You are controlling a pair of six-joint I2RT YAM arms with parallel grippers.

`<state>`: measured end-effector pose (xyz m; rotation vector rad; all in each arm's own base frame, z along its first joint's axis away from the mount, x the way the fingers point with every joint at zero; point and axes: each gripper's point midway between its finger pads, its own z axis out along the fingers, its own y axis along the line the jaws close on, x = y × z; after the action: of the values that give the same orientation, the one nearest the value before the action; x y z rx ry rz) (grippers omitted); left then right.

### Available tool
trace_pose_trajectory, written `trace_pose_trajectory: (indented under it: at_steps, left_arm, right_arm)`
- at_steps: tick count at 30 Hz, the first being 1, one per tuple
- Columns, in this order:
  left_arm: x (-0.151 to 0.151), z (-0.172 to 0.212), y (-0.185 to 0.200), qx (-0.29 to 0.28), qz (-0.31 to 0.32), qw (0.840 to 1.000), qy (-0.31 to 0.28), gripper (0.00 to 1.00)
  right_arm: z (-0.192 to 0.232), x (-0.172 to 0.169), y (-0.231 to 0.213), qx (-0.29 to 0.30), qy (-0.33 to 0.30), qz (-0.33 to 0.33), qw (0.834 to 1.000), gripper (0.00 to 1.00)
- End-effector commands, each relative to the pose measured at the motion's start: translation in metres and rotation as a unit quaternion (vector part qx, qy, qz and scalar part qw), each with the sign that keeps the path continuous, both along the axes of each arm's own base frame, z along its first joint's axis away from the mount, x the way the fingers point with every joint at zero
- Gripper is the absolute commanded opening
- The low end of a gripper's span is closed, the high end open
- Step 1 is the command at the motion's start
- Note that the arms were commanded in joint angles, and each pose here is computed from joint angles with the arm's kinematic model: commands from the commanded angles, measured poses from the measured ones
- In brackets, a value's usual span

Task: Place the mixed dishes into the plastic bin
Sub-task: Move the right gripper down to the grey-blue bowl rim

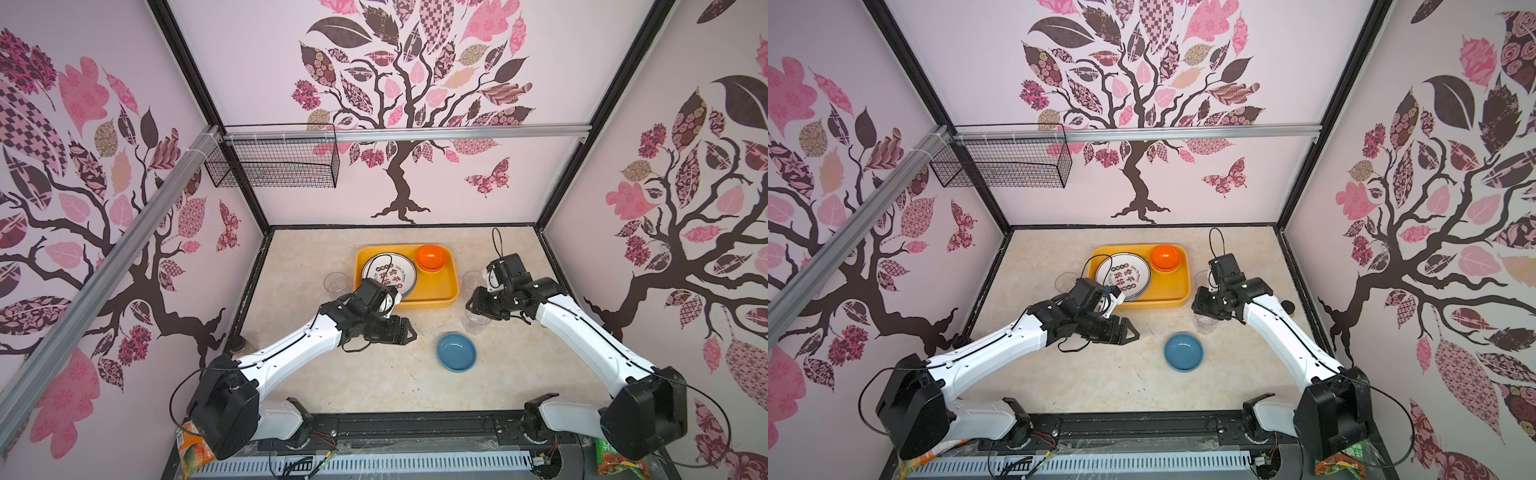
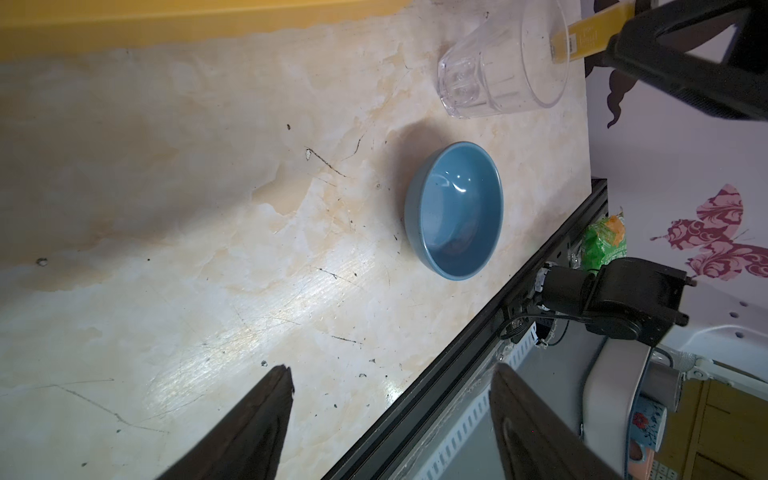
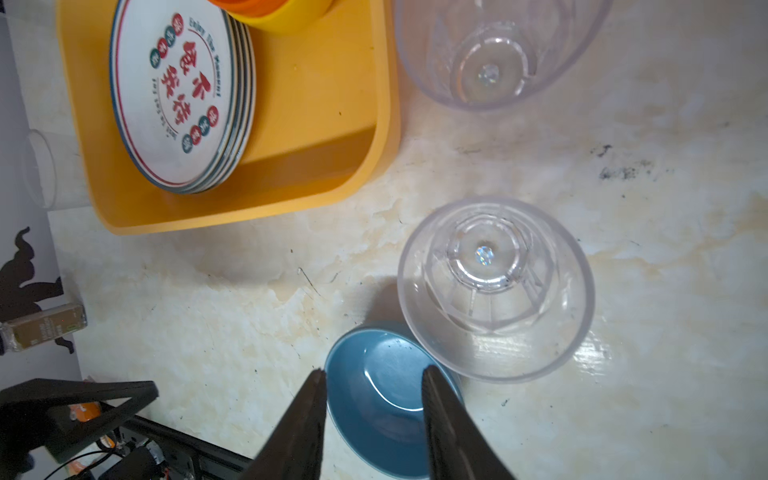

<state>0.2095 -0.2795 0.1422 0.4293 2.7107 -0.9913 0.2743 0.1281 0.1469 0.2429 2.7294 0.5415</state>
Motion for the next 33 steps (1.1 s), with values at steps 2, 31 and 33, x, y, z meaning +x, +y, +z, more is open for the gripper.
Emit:
trace_pose_trajectory:
  at_steps: [2,31,33]
  left_arm:
    - [0.002,0.005,-0.006,0.002,-0.021,1.000,-0.010,0.78]
    - [-0.003,-0.016,-0.008,0.025,-0.036,0.999,0.003,0.76]
    - [-0.003,-0.016,-0.008,0.025,-0.036,0.999,0.003,0.76]
  right_arm:
    - [-0.004,-0.024,-0.013,-0.020,0.010,-0.009,1.000,0.42]
    - [-0.098,-0.084,-0.009,-0.039,0.121,-0.029,0.991,0.39]
    - [-0.101,-0.084,-0.009,-0.039,0.125,-0.030,0.991,0.38]
